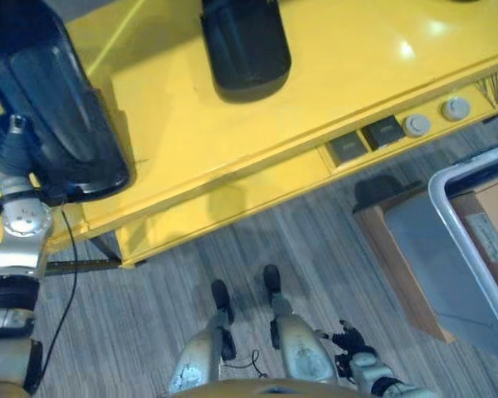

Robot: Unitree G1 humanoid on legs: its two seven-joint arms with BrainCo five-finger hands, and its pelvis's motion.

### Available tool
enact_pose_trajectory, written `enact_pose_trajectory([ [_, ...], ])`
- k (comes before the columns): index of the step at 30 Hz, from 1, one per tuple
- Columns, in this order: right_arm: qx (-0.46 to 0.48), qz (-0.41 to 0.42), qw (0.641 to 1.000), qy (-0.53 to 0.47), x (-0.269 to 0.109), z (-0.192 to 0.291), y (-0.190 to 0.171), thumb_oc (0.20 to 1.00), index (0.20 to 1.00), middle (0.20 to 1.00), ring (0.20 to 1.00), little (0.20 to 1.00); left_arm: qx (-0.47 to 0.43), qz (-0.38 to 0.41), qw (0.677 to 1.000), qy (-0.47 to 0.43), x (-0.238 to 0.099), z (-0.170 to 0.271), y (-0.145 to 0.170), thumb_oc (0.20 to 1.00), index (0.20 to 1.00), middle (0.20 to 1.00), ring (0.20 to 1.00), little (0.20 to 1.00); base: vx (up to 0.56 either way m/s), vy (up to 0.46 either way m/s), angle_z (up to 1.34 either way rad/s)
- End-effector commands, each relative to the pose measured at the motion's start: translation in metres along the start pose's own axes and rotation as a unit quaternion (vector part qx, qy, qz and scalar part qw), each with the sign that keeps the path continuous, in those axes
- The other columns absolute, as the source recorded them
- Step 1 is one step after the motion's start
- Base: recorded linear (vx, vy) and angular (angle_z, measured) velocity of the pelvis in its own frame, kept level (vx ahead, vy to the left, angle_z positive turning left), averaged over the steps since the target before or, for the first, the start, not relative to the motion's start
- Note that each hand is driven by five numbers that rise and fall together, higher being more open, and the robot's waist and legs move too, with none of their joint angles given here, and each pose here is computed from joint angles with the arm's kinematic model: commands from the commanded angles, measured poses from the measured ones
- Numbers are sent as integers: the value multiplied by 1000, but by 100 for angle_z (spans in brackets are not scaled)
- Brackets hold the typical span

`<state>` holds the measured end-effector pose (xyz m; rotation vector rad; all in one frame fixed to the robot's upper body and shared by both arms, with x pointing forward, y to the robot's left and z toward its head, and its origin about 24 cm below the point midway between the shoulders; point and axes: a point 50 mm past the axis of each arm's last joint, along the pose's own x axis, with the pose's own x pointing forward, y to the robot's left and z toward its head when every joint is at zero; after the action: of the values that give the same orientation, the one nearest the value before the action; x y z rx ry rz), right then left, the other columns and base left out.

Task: Move parts from the plastic box to the shelf.

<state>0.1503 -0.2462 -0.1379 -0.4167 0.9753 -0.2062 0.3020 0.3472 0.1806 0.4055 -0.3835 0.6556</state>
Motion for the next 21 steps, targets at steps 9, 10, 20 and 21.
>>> enact_pose_trajectory([
  [9,34,35,998,30,-2,-7,15,1000,1000,1000,1000,1000,-9,-37,999,6,19,11,-5,200,200,200,200,200,-7,-11,1],
  [10,37,36,998,31,-3,-7,15,1000,1000,1000,1000,1000,-4,-38,999,5,20,12,-5,200,200,200,200,200,12,2,-3],
  [20,38,42,998,38,-3,-11,14,1000,1000,1000,1000,1000,41,-41,998,12,-8,-5,2,200,200,200,200,200,5,2,-3],
  [21,38,44,998,39,-3,-11,14,1000,1000,1000,1000,1000,38,-40,998,16,-11,-7,2,325,325,325,325,325,0,0,0],
])
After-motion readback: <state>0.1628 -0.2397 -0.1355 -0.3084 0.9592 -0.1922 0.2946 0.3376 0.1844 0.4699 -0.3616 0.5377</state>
